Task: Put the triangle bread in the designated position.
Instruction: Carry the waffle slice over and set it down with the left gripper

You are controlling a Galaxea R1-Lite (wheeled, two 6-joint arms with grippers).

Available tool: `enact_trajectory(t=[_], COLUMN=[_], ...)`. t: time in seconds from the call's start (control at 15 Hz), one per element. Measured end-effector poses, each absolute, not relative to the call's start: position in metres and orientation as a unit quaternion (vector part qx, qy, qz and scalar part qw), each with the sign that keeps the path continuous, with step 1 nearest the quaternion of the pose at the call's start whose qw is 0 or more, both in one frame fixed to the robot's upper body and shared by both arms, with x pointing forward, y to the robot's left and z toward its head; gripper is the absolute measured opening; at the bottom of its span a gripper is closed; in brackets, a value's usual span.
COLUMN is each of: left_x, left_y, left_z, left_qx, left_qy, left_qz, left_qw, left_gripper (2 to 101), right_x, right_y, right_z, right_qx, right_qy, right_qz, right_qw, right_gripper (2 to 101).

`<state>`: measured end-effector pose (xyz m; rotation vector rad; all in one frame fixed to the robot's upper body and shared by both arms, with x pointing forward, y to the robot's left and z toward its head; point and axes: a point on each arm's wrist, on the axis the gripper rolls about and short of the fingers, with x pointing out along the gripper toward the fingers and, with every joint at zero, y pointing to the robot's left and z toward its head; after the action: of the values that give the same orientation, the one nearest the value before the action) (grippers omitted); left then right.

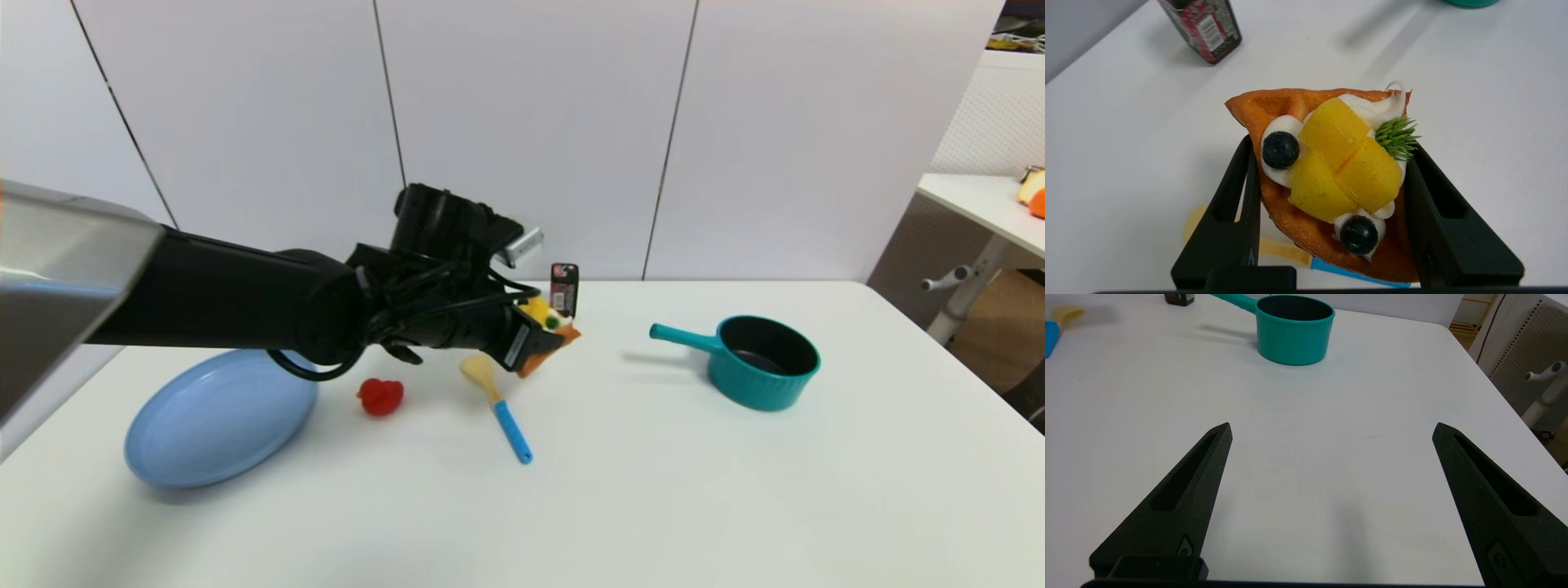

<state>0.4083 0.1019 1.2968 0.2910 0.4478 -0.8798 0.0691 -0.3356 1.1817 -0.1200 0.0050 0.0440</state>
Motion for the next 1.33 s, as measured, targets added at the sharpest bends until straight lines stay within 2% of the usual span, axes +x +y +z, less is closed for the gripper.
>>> enact_trajectory(t=[0.33, 0.53, 0.8, 1.33], left_x=[0.396, 0.375, 0.342, 0.271], left_y=[0.178, 0.229, 0.276, 0.317], left_z=[1.343, 1.352, 1.339, 1.312], left_qx=[0.162, 0.188, 0.205, 0.184], left_qy=[0.219, 0.244, 0.275, 0.314], left_qz=[-0.359, -0.318, -0.275, -0.214], left_qw=[0.893, 0.897, 0.898, 0.907], left_gripper=[55.2, 55.0, 54.8, 54.6], right_x=[0.069, 0.069, 0.069, 0.069], right_y=[-0.336, -0.336, -0.336, -0.336], right_z=[1.182, 1.182, 1.182, 1.182], right_qx=[-0.06, -0.06, -0.06, -0.06], right_qy=[0.003, 0.003, 0.003, 0.002], right_qz=[0.022, 0.022, 0.022, 0.022], right_qw=[0.998, 0.998, 0.998, 0.998], right_gripper=[97.1, 97.1, 97.1, 97.1])
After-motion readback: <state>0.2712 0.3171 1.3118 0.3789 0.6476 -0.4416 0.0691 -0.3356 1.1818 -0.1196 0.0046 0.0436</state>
